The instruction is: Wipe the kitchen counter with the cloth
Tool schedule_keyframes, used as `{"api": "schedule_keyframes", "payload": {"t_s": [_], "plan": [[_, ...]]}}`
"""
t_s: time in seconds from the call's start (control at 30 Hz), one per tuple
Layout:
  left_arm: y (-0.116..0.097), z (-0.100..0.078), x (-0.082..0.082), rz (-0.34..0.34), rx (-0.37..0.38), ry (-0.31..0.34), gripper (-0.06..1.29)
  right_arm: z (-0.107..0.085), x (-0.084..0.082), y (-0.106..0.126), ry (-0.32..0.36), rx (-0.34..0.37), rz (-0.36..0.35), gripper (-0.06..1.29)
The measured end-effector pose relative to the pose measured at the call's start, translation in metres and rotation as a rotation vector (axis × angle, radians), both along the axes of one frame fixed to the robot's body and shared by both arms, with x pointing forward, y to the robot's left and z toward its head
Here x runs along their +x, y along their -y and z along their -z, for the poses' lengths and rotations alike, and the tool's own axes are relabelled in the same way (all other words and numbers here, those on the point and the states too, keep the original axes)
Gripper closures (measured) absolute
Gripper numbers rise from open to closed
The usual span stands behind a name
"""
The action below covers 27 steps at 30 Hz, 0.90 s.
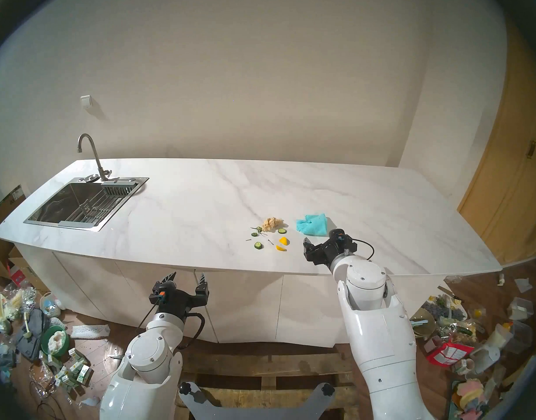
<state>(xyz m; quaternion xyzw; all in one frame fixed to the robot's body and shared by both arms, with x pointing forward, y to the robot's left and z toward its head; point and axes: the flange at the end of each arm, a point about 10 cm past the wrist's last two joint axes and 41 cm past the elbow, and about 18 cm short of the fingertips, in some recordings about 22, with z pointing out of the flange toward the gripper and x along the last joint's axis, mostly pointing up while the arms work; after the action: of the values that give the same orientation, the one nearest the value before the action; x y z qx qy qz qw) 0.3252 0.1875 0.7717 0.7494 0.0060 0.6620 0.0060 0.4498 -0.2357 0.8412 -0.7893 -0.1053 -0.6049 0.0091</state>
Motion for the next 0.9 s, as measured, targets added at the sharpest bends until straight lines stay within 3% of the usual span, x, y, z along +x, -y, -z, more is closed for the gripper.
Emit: {"api": "schedule_keyframes", "payload": {"t_s": [0.9], "plan": [[0.0, 0.003, 0.001, -0.005, 0.001, -0.008, -0.02, -0.015, 0.063, 0.004, -0.09, -0.057, -0.053, 0.0]]}}
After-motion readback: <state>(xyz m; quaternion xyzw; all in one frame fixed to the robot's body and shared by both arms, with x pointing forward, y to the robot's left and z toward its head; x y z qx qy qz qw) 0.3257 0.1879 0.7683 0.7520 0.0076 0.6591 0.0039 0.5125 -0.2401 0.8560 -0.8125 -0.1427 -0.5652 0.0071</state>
